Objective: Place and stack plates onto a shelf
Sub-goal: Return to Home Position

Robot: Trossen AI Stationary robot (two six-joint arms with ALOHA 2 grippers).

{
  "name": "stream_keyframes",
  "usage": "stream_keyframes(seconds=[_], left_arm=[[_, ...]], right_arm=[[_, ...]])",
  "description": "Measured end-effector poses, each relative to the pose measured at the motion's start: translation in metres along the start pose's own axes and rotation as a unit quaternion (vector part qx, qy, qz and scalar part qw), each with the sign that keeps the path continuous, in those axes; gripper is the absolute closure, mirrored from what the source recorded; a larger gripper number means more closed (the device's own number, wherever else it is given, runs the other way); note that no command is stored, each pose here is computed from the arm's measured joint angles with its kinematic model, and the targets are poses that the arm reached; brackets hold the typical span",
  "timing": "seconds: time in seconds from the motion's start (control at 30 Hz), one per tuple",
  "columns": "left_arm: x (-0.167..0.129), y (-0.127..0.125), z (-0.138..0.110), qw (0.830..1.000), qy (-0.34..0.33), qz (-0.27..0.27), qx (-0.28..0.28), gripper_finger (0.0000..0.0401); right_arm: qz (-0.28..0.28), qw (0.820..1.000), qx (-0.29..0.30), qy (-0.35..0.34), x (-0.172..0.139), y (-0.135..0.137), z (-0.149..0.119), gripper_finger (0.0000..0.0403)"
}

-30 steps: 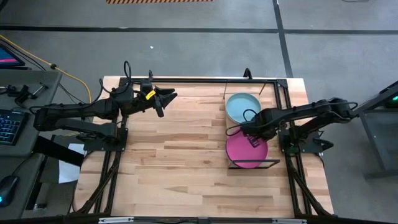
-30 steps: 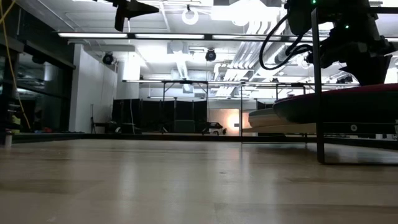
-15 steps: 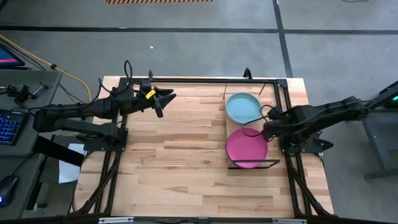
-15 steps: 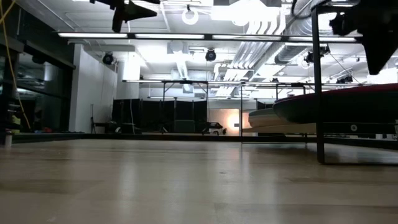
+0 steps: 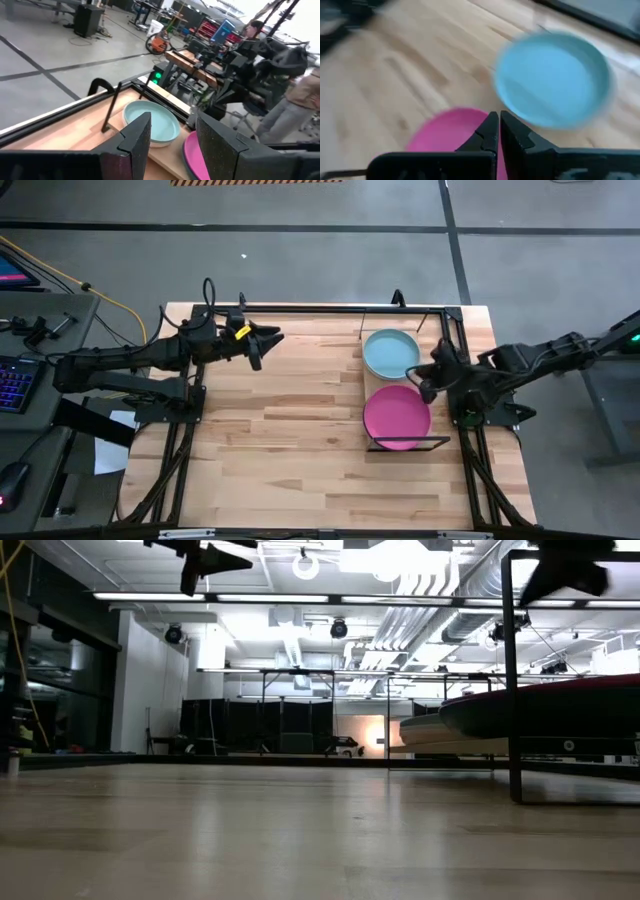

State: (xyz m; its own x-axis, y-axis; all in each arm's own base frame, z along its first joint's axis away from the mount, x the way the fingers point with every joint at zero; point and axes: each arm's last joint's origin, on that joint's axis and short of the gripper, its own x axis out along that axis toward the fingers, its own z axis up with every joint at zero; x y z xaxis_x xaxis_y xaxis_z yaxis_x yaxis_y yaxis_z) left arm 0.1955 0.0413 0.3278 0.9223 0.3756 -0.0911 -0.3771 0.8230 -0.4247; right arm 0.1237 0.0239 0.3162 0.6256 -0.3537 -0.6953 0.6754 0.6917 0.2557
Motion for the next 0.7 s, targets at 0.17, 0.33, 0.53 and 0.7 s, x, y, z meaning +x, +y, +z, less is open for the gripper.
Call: stream_keyframes(seconds=[0.17, 0.33, 0.53, 0.7], left_arm=[[0.000, -0.002, 0.001, 0.999, 0.002, -0.031, 0.009, 0.0256], [0.000, -0.004, 0.003, 0.999, -0.005, -0.042, 0.013, 0.0256], [0.001, -0.004, 0.002, 0.998, 0.001, -0.044, 0.037, 0.0261], [0.003, 0.001, -0.013, 0.996, 0.008, -0.067, 0.057, 0.0314]], right_arm=[[0.083, 0.992, -0.069, -0.062, 0.000, 0.017, 0.017, 0.0403], [0.106, 0.984, -0.101, -0.105, -0.001, 0.017, 0.031, 0.0403], [0.133, 0.978, -0.110, -0.114, -0.004, 0.010, 0.040, 0.0403], [0.160, 0.972, -0.109, -0.130, -0.005, 0.009, 0.047, 0.0403]])
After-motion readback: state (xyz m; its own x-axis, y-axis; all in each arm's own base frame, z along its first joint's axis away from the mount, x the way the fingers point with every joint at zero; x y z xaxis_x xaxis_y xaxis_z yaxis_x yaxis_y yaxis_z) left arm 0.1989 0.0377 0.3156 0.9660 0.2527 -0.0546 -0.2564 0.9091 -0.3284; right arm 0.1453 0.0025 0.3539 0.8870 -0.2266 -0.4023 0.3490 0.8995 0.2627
